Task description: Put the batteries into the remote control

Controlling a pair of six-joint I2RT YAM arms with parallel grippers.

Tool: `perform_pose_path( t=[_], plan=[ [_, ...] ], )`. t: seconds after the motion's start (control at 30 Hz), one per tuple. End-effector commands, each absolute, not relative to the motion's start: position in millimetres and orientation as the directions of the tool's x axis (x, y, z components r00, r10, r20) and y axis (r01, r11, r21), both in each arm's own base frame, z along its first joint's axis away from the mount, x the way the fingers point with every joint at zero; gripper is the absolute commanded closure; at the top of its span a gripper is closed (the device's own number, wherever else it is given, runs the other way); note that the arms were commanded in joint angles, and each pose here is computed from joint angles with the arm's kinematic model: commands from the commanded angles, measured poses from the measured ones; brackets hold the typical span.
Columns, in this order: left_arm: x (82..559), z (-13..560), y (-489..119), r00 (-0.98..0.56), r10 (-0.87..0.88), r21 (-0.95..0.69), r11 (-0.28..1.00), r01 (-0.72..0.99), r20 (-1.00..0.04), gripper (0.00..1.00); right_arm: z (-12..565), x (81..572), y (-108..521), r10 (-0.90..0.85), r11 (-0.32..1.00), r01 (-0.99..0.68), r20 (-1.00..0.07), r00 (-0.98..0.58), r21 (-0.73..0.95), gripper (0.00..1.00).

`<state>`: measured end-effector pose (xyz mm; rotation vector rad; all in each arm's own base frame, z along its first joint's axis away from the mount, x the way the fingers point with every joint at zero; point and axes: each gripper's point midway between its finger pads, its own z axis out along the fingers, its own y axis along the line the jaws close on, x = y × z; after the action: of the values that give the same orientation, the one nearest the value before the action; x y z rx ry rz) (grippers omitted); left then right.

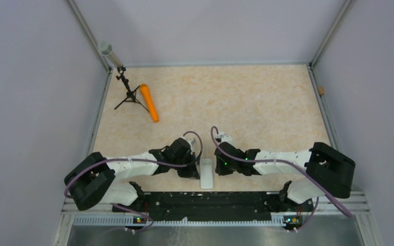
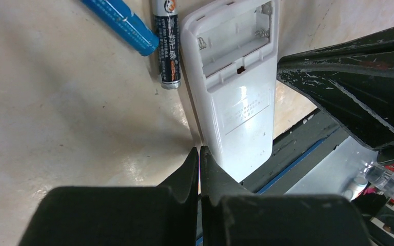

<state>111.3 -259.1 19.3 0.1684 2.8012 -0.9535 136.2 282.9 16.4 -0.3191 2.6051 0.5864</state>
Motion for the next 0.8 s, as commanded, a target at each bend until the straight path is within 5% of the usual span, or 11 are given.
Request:
perform_pose_path(
  t=[0.0, 0.17, 0.27, 0.4, 0.57, 0.77],
  plan=[
    [125, 39, -275, -0.965, 0.020, -0.635, 0.749, 0.189, -0.262, 1.00, 19, 139, 271, -0.156, 0.906, -0.321, -0.486, -0.860, 0.276, 1.00],
    [132, 49, -269, -0.952, -0.003, -0.607, 0.771, 0.194, -0.307, 0.99, 41, 146, 275, -0.168, 0.895, -0.354, -0.530, -0.831, 0.272, 1.00],
    [138, 56, -260, -0.938, -0.019, -0.576, 0.794, 0.196, -0.347, 0.90, 59, 152, 281, -0.182, 0.883, -0.386, -0.564, -0.805, 0.267, 0.99],
    [146, 66, -246, -0.914, -0.044, -0.534, 0.823, 0.196, -0.403, 0.84, 81, 162, 292, -0.204, 0.865, -0.431, -0.604, -0.770, 0.257, 0.81],
    [157, 80, -226, -0.878, -0.094, -0.481, 0.861, 0.166, -0.470, 0.61, 103, 173, 311, -0.246, 0.837, -0.490, -0.634, -0.733, 0.242, 0.73],
    [173, 92, -203, -0.817, -0.185, -0.460, 0.881, 0.107, -0.546, 0.48, 108, 183, 335, -0.296, 0.804, -0.544, -0.635, -0.714, 0.237, 0.65]
  ],
)
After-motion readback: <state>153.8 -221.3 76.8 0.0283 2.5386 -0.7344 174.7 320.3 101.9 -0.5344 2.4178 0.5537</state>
